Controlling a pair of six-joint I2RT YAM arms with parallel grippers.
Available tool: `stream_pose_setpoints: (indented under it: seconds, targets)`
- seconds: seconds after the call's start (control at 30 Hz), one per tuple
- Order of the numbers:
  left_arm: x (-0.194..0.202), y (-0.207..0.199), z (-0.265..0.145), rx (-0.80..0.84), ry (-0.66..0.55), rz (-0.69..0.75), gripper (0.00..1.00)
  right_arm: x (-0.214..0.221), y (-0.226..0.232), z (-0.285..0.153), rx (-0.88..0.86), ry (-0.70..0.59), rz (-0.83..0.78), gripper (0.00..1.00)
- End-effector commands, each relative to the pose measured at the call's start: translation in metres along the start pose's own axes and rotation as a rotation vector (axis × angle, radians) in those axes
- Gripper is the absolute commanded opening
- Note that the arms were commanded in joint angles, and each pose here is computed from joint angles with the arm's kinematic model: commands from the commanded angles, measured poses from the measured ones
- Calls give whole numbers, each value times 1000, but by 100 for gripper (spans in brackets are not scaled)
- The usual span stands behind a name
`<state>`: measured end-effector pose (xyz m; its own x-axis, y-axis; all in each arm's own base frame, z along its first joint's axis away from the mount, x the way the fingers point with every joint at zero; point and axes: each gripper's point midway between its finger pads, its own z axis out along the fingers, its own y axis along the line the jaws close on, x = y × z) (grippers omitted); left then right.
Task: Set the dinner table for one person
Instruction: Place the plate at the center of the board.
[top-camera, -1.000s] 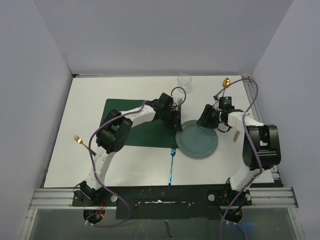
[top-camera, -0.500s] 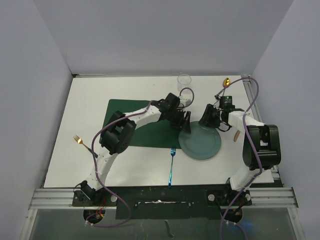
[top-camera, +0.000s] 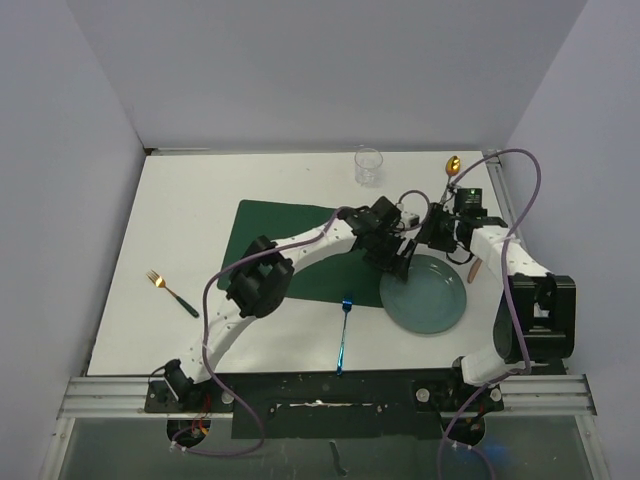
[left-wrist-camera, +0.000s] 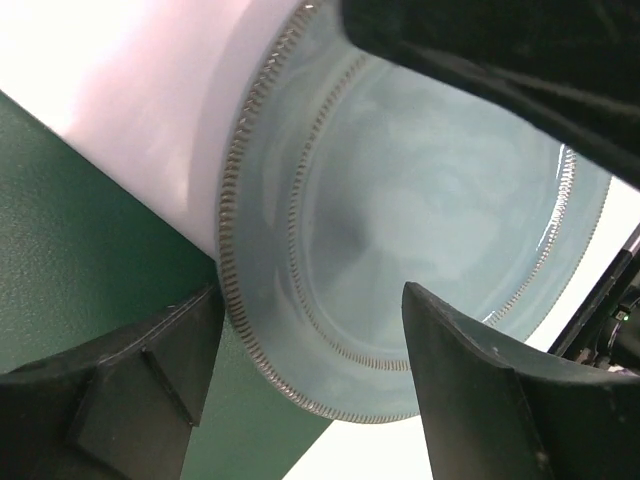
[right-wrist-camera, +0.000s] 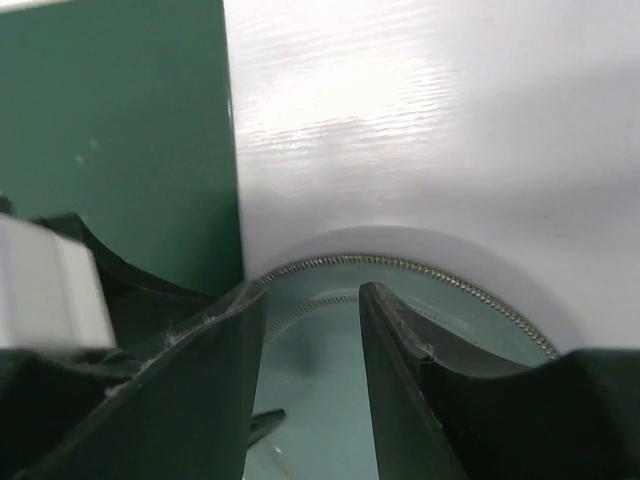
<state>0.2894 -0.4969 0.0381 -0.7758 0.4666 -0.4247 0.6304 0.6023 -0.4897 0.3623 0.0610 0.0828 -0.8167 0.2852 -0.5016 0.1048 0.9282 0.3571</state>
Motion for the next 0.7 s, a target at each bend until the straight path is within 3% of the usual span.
stream_pose_setpoints:
  seconds: [0.0,0.17,0.47,0.67]
  targets:
    - [41,-46,24,-3,133,118,70,-34,16,-24,-43,-125,-18,44]
    - [39,-35,20,-125,110,136,70,-34,11,-32,-33,-141,-11,43]
    - [32,57,-29,-710,-9,127,71,-28,15,-29,-67,-134,5,43]
    - [18,67,-57,-805,-93,91,71,-29,16,-29,-72,-135,6,43]
